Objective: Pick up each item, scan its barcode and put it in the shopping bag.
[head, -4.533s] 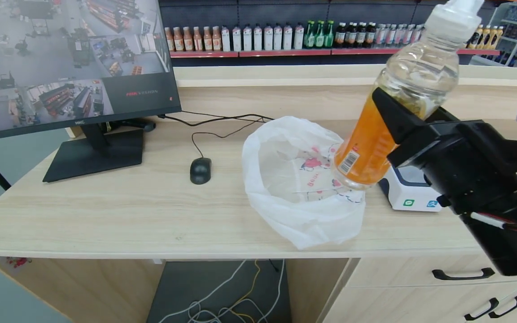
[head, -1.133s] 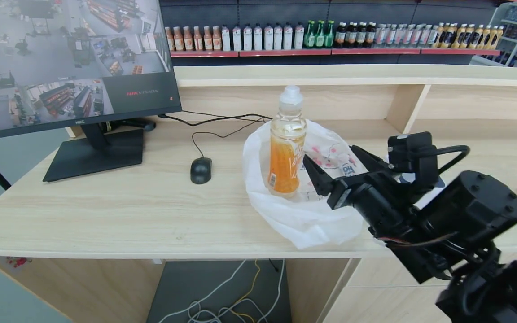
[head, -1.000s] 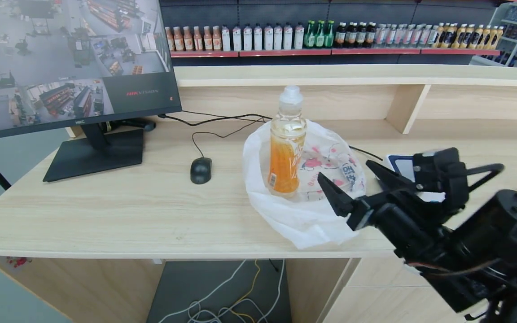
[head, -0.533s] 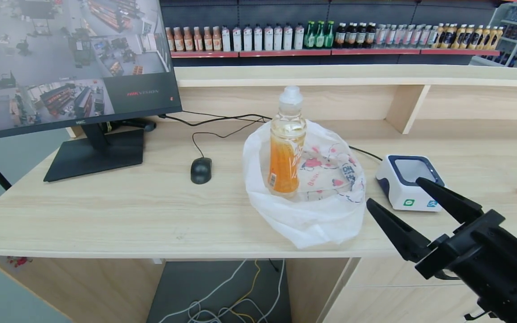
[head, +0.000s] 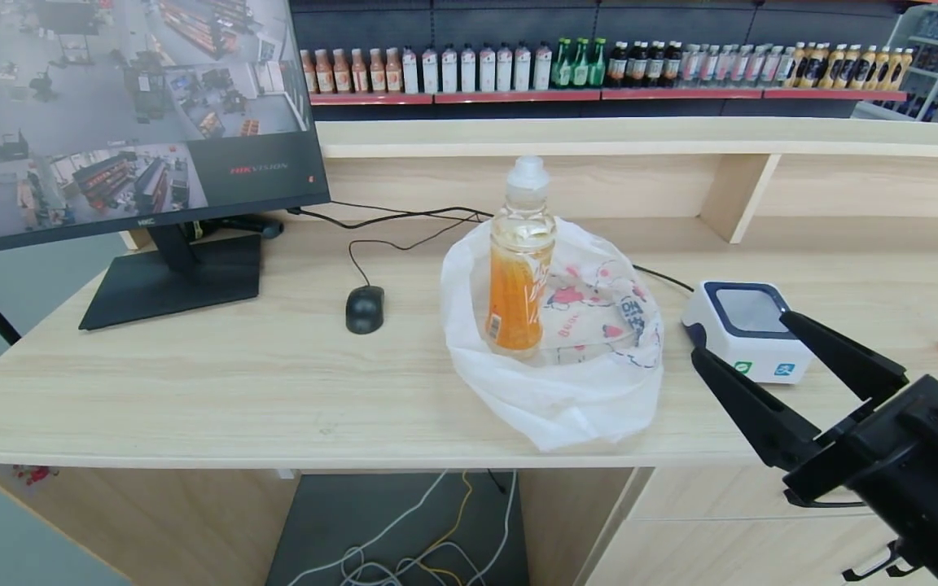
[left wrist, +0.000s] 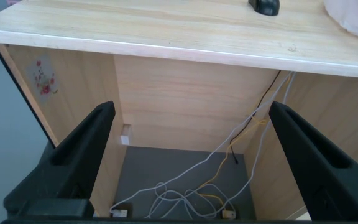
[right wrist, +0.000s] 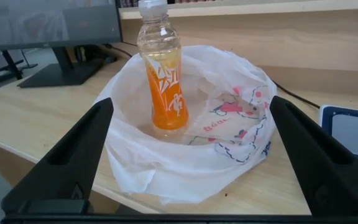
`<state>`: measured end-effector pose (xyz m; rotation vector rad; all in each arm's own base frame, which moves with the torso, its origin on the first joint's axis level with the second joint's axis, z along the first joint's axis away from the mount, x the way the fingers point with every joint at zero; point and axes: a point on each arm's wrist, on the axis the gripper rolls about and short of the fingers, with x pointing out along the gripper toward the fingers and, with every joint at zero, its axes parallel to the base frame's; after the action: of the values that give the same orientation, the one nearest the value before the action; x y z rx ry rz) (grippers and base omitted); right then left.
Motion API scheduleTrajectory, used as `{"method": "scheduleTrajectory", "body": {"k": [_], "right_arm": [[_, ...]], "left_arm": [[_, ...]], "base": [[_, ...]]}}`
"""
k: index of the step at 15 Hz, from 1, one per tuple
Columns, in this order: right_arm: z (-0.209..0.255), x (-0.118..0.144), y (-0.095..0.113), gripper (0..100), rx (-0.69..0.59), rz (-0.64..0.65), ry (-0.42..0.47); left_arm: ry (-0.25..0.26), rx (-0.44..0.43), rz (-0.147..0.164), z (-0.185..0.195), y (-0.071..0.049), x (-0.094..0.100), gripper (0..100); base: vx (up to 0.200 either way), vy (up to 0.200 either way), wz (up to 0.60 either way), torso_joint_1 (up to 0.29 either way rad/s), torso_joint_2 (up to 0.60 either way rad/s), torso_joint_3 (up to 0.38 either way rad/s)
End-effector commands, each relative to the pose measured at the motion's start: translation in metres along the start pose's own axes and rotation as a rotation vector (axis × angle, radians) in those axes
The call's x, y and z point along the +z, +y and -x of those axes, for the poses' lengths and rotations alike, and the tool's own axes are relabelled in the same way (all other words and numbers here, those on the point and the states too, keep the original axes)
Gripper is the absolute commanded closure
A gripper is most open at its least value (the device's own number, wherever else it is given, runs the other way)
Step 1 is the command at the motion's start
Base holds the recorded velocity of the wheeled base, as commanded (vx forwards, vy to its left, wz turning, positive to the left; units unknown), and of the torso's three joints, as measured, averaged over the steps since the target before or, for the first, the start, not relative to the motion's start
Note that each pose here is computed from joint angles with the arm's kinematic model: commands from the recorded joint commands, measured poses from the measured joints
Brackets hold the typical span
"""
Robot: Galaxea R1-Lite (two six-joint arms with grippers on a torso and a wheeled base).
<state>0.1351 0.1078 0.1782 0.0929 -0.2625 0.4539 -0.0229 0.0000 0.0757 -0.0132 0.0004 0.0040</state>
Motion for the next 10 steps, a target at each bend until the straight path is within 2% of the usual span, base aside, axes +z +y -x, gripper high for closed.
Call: {"method": "scheduleTrajectory", "body": {"k": [1, 8, 10], "right_arm": [[-0.0022, -0.0014, 0.0005, 0, 0.0, 0.002, 0.005], [-0.0001, 0.0016, 0.0001, 0, 0.001, -0.005, -0.008], [-0.0008, 0.0012, 0.0, 0, -0.001, -0.003, -0.007]], "left_arm": [[0.0, 0.001, 0.001, 0.0, 0.0, 0.0001, 0], [0.0, 0.001, -0.004, 0.0, 0.0, 0.0001, 0], [0.0, 0.001, -0.001, 0.0, 0.0, 0.0001, 0]], "base": [[0.0, 0.0, 0.0, 0.0, 0.0, 0.0], [0.0, 0.0, 0.0, 0.0, 0.0, 0.0], [0.0, -0.2, 0.0, 0.0, 0.0, 0.0]]}}
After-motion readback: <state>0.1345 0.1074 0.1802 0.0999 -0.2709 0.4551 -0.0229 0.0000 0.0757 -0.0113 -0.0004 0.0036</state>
